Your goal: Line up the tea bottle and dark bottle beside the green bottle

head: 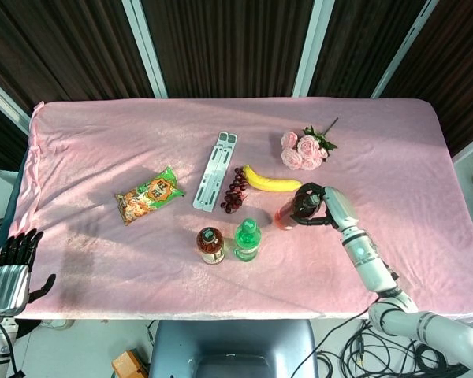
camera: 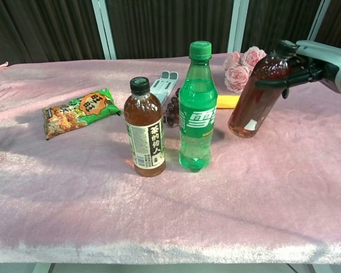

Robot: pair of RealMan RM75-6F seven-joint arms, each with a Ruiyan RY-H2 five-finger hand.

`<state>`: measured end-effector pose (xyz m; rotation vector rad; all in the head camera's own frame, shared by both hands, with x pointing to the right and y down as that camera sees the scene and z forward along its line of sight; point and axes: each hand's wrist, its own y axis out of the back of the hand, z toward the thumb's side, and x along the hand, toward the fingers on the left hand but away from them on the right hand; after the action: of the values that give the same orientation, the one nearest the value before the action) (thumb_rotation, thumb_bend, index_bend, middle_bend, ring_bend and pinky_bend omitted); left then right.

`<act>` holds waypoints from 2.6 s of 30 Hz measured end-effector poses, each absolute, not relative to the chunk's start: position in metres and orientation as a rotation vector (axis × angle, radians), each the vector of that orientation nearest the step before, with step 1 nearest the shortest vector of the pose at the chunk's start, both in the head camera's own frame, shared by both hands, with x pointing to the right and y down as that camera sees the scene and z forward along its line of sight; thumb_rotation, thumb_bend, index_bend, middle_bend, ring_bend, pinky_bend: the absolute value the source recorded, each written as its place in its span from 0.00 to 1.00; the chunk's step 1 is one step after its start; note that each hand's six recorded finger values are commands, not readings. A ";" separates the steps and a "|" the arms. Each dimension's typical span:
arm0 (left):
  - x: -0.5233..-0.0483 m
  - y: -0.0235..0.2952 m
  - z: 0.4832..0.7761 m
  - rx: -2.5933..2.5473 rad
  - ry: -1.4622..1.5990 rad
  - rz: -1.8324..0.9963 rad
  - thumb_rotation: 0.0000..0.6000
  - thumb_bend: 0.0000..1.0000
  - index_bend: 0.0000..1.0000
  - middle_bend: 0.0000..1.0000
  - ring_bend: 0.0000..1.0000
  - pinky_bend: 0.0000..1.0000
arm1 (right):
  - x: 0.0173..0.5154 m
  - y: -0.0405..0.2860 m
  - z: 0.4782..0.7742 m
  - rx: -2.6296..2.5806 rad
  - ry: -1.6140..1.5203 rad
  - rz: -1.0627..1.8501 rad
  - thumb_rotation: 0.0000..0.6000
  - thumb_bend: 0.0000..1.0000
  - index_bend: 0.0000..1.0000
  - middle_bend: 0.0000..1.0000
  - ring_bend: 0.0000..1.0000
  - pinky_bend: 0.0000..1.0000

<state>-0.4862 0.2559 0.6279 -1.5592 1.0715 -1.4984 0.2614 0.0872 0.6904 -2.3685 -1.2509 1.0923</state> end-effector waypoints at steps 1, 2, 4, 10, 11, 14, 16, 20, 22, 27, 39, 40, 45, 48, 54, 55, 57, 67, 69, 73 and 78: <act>-0.486 0.256 0.628 -1.558 1.071 -1.498 1.00 0.28 0.00 0.03 0.00 0.00 | 0.261 0.096 0.686 -2.382 -1.223 1.091 1.00 0.38 1.00 0.63 0.57 0.71; -0.486 0.256 0.628 -1.559 1.069 -1.498 1.00 0.28 0.00 0.03 0.00 0.00 | 0.261 0.102 0.682 -2.391 -1.204 1.091 1.00 0.38 1.00 0.63 0.57 0.71; -0.485 0.255 0.629 -1.561 1.068 -1.499 1.00 0.28 0.00 0.03 0.00 0.00 | 0.260 0.116 0.676 -2.413 -1.163 1.099 1.00 0.38 1.00 0.63 0.57 0.71; -0.483 0.254 0.632 -1.567 1.057 -1.499 1.00 0.28 0.00 0.03 0.00 0.00 | 0.251 0.132 0.674 -2.434 -1.078 1.129 1.00 0.38 1.00 0.63 0.57 0.71; -0.483 0.254 0.632 -1.568 1.057 -1.499 1.00 0.28 0.00 0.03 0.00 0.00 | 0.249 0.133 0.675 -2.435 -1.072 1.129 1.00 0.38 1.00 0.63 0.57 0.71; -0.484 0.254 0.631 -1.568 1.059 -1.501 1.00 0.29 0.00 0.03 0.00 0.00 | 0.242 0.135 0.675 -2.448 -1.063 1.123 1.00 0.38 1.00 0.63 0.57 0.71; -0.484 0.254 0.631 -1.570 1.061 -1.502 1.00 0.29 0.00 0.03 0.00 0.00 | 0.239 0.135 0.675 -2.452 -1.057 1.119 1.00 0.38 1.00 0.63 0.57 0.71; -0.485 0.255 0.632 -1.576 1.061 -1.503 1.00 0.29 0.00 0.03 0.00 0.00 | 0.233 0.134 0.675 -2.456 -1.058 1.113 1.00 0.38 1.00 0.63 0.57 0.71; -0.484 0.255 0.632 -1.578 1.060 -1.504 1.00 0.28 0.00 0.03 0.00 0.00 | 0.232 0.134 0.677 -2.454 -1.055 1.117 1.00 0.38 1.00 0.63 0.57 0.71; -0.485 0.255 0.632 -1.577 1.060 -1.508 1.00 0.29 0.00 0.03 0.00 0.00 | 0.230 0.135 0.680 -2.448 -1.036 1.138 1.00 0.38 0.97 0.63 0.57 0.71; -0.485 0.255 0.631 -1.578 1.063 -1.505 1.00 0.28 0.00 0.03 0.00 0.00 | 0.231 0.138 0.683 -2.449 -0.989 1.147 1.00 0.37 0.34 0.39 0.42 0.60; -0.485 0.255 0.631 -1.576 1.062 -1.506 1.00 0.28 0.00 0.03 0.00 0.00 | 0.231 0.138 0.683 -2.454 -0.985 1.146 1.00 0.37 0.27 0.36 0.39 0.58; -0.486 0.256 0.631 -1.577 1.060 -1.510 1.00 0.28 0.00 0.03 0.00 0.00 | 0.233 0.138 0.679 -2.459 -0.971 1.128 1.00 0.37 0.08 0.27 0.29 0.55; -0.486 0.256 0.631 -1.577 1.061 -1.511 1.00 0.28 0.00 0.03 0.00 0.00 | 0.233 0.138 0.677 -2.461 -0.962 1.119 1.00 0.37 0.05 0.24 0.27 0.54; -0.485 0.256 0.630 -1.574 1.062 -1.507 1.00 0.28 0.00 0.03 0.00 0.00 | 0.236 0.140 0.671 -2.465 -0.934 1.107 1.00 0.37 0.00 0.18 0.22 0.50; -0.485 0.256 0.630 -1.573 1.062 -1.507 1.00 0.28 0.00 0.03 0.00 0.00 | 0.236 0.140 0.671 -2.464 -0.933 1.107 1.00 0.37 0.00 0.15 0.19 0.47; -0.485 0.256 0.630 -1.572 1.062 -1.507 1.00 0.28 0.00 0.03 0.00 0.00 | 0.237 0.140 0.670 -2.459 -0.928 1.108 1.00 0.36 0.00 0.08 0.11 0.38; -0.487 0.263 0.600 -1.516 1.113 -1.456 1.00 0.30 0.00 0.03 0.00 0.00 | 0.315 0.171 0.623 -2.178 -0.723 1.250 1.00 0.28 0.00 0.00 0.00 0.09; -0.484 0.267 0.595 -1.513 1.110 -1.451 1.00 0.30 0.00 0.03 0.00 0.00 | 0.342 0.184 0.605 -2.098 -0.731 1.297 1.00 0.28 0.00 0.00 0.00 0.09; -0.478 0.276 0.589 -1.521 1.080 -1.456 1.00 0.30 0.00 0.03 0.00 0.00 | 0.397 0.216 0.568 -1.897 -0.809 1.404 1.00 0.28 0.00 0.00 0.00 0.08; -0.469 0.285 0.585 -1.539 1.035 -1.458 1.00 0.30 0.00 0.03 0.00 0.00 | 0.447 0.255 0.541 -1.659 -0.908 1.530 1.00 0.28 0.00 0.00 0.00 0.08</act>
<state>-0.4685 0.2847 0.5847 -1.5395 1.0349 -1.4583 0.4465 0.2555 0.5409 -1.6593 -0.9081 1.5299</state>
